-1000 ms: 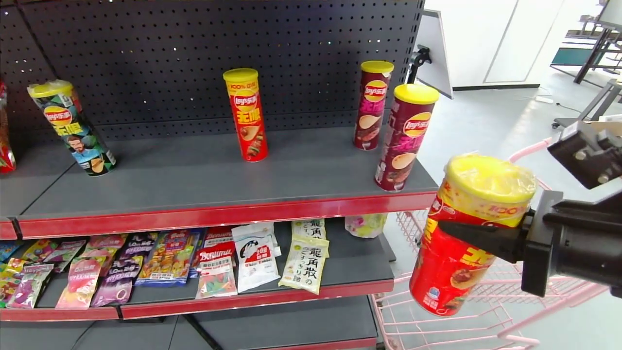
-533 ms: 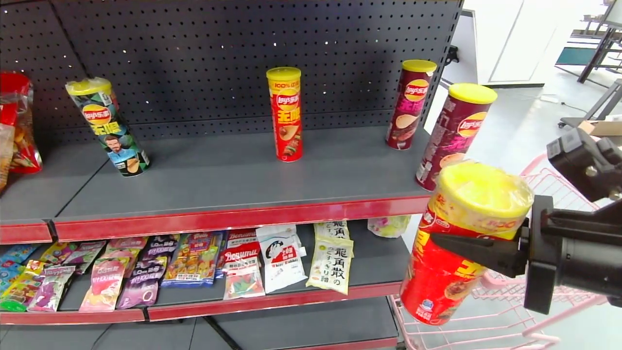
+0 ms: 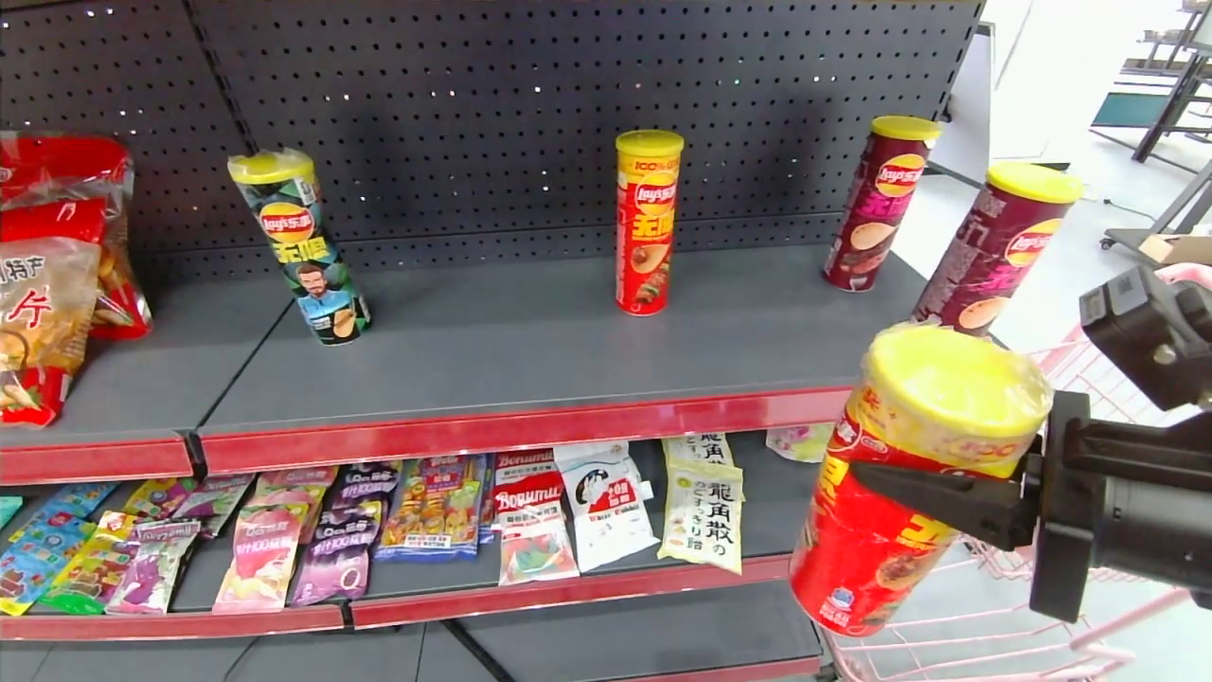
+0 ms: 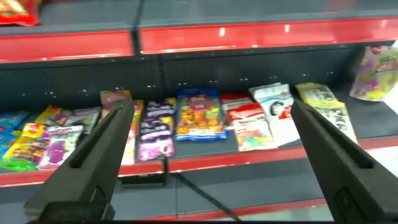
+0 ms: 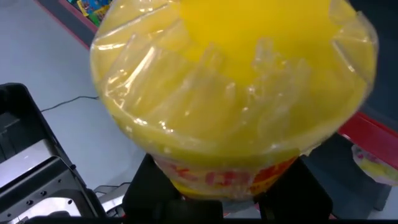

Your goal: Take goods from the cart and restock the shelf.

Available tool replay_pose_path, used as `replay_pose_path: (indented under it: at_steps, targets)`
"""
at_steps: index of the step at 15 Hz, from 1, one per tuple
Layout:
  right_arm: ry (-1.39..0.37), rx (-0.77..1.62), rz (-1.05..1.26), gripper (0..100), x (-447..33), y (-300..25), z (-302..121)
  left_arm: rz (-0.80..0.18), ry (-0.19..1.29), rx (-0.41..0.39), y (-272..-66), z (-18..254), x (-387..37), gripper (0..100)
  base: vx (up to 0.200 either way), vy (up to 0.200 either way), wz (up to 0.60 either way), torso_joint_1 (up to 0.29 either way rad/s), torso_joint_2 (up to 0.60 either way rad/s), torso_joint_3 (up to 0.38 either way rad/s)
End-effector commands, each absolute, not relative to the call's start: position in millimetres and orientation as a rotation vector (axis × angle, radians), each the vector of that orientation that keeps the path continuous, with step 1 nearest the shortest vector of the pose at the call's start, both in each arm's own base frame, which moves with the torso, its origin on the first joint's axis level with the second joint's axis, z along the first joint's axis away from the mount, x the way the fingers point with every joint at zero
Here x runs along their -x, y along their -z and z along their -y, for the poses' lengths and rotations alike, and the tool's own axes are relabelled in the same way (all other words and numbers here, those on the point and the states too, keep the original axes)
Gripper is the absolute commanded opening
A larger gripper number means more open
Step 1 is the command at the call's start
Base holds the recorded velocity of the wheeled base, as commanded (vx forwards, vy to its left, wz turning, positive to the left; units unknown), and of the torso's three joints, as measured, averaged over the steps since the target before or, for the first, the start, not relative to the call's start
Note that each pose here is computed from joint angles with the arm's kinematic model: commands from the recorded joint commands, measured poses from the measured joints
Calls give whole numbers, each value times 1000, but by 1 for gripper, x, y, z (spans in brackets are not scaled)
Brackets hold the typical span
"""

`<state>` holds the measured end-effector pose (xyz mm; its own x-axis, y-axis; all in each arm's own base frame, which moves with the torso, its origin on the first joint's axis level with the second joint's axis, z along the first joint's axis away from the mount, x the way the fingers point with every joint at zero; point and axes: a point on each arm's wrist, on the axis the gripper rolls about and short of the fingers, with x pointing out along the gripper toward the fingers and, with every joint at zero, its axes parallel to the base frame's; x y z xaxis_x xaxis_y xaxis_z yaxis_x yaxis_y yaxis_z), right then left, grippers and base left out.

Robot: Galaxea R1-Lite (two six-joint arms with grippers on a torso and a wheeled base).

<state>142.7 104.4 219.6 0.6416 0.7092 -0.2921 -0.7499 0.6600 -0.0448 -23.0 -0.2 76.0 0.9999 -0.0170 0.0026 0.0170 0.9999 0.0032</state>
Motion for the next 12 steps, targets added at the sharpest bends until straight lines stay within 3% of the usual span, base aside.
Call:
replay_pose_path:
  at_steps: [1,5,12]
  targets:
    - [-834,166,-245,0,-139,-221,-102,2,17,-3,-76,0,23,100,0,0,0,0,0,0]
    - [-836,165,-240,0,-137,-222,-101,2,17,-9,-76,0,23,100,0,0,0,0,0,0]
    - [-834,167,-246,0,-136,-219,-100,2,17,-9,-76,0,23,100,200,0,0,1,2,1]
